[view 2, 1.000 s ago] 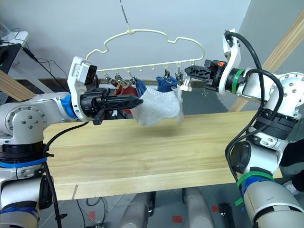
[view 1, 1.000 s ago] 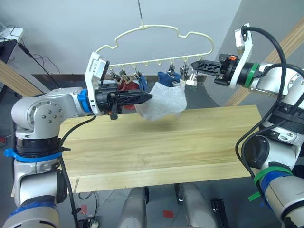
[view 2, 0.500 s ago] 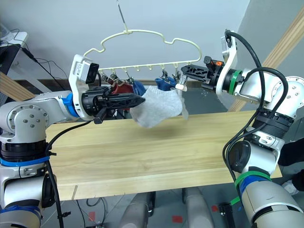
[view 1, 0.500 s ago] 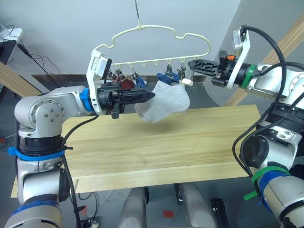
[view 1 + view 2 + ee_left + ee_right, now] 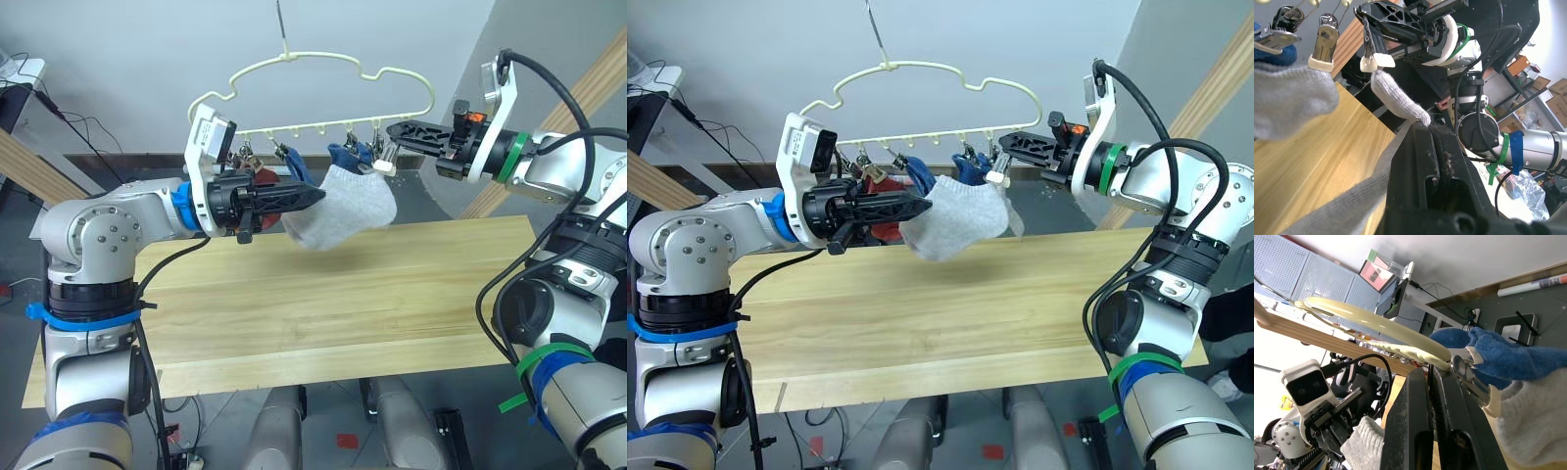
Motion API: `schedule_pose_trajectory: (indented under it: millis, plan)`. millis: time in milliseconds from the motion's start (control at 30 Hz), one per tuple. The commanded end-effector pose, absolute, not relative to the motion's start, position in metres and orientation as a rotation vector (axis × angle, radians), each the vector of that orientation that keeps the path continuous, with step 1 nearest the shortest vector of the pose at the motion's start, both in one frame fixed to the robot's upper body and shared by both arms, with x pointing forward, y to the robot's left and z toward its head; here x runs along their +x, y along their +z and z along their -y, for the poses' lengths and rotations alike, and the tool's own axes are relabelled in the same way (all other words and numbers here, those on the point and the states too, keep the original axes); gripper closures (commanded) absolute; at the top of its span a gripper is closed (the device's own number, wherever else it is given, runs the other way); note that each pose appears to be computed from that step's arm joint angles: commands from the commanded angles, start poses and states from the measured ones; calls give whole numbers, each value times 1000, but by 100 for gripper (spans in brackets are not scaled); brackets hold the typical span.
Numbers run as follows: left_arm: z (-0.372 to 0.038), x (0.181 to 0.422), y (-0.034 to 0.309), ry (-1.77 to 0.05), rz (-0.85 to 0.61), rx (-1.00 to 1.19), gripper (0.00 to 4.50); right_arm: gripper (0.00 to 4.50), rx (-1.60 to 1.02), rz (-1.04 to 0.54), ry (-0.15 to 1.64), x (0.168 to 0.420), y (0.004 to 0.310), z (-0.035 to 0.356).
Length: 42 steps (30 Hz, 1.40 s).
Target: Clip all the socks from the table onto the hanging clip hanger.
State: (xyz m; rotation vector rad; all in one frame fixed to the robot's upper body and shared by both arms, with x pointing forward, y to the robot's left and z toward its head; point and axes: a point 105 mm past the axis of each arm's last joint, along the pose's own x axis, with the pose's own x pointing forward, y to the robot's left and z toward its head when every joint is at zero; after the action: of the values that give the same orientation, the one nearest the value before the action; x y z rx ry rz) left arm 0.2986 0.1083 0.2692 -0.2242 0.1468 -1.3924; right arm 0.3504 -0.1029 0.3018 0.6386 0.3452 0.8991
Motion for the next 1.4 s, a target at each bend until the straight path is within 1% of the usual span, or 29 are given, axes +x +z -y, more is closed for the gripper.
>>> schedule_pose_trajectory:
  millis: [33, 333, 833, 867, 900, 967, 1033, 1067, 1233, 1267, 1400]
  plan:
    - [-108, 296, 283, -1407, -85, -205, 448, 450, 645, -303, 941, 343, 311, 102]
    - [-108, 297, 284, -1397, -77, -204, 448, 450, 675, -312, 945, 339, 309, 97]
    - [-108, 299, 282, -1385, -81, -198, 448, 450, 734, -323, 962, 329, 317, 89]
    - [-108, 299, 282, -1385, -80, -199, 450, 399, 735, -320, 968, 329, 318, 89]
    - [-109, 299, 283, -1383, -79, -201, 450, 379, 736, -318, 972, 329, 318, 88]
    - [-109, 299, 283, -1382, -78, -198, 450, 304, 736, -317, 977, 328, 318, 88]
    - [-109, 299, 283, -1381, -77, -199, 450, 218, 735, -317, 978, 328, 318, 88]
    - [-109, 300, 283, -1380, -77, -201, 450, 194, 736, -318, 979, 329, 318, 88]
    - [-110, 300, 283, -1374, -76, -199, 450, 15, 736, -320, 982, 329, 318, 89]
    - [-110, 300, 283, -1372, -76, -198, 450, 3, 734, -321, 981, 329, 317, 89]
    - [-111, 300, 283, -1368, -76, -199, 450, 3, 697, -332, 957, 328, 313, 93]
